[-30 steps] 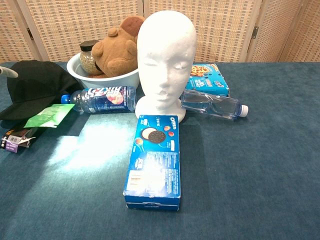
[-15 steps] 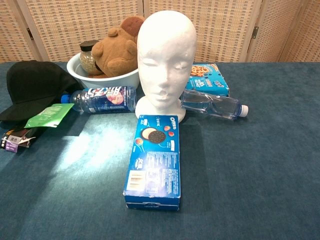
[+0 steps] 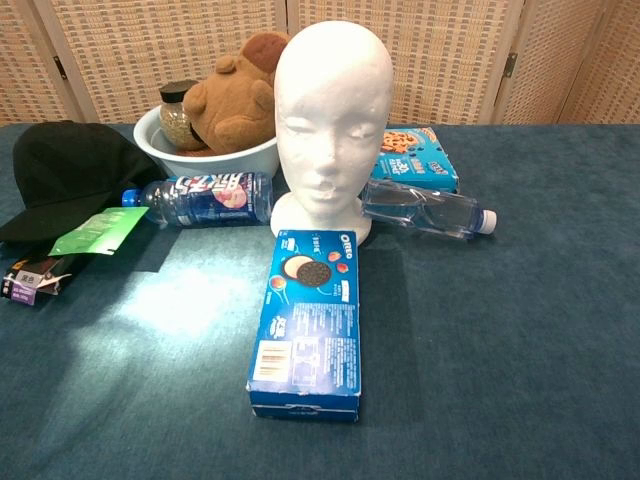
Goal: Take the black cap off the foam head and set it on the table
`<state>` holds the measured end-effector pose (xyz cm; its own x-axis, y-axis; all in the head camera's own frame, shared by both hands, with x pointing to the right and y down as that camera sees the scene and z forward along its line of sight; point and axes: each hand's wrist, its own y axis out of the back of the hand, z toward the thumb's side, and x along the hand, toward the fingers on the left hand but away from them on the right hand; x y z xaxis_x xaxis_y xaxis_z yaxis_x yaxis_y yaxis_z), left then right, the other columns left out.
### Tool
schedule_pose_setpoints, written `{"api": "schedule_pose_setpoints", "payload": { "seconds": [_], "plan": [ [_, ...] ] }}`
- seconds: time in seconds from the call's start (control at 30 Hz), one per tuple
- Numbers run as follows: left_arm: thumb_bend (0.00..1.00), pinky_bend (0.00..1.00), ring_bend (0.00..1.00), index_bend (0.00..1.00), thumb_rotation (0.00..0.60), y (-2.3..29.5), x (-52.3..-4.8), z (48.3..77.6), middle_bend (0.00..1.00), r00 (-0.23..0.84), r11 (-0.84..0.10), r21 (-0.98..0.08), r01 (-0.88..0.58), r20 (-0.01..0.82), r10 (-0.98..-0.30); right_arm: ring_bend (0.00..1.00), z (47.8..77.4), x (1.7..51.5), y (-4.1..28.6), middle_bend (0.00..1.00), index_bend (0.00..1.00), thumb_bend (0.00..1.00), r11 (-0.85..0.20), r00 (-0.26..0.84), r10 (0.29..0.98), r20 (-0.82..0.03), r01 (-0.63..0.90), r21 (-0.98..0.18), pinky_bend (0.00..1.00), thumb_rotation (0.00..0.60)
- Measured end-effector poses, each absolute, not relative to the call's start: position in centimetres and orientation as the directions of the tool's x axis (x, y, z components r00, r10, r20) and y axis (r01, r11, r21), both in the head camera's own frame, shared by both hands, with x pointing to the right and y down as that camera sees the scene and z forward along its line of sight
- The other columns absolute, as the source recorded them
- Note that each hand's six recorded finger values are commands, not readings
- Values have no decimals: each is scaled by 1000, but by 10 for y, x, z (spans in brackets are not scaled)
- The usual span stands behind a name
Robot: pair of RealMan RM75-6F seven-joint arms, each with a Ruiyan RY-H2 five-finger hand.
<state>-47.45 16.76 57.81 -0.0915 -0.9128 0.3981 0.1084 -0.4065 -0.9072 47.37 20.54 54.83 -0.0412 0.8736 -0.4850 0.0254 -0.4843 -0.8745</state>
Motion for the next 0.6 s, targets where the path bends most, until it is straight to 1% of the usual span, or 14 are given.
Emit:
{"api": "schedule_pose_setpoints", "payload": {
  "seconds": [0.23,0.47,0.6],
  "plan": [
    [48,532,437,162,600,199,-472,567,421,-108,-417,-904,96,407,-907,251,549,462,202,325,312,51,-472,14,882,-472,24,-881,291,600],
    [49,530,437,162,600,215,-458,558,421,-60,-400,-913,75,396,-916,251,545,447,197,339,336,51,-439,90,896,-435,32,-898,291,600],
    [49,524,437,162,600,224,-450,554,421,-42,-401,-914,65,399,-916,251,547,437,195,339,336,51,-442,134,891,-434,37,-896,291,600]
  ]
}}
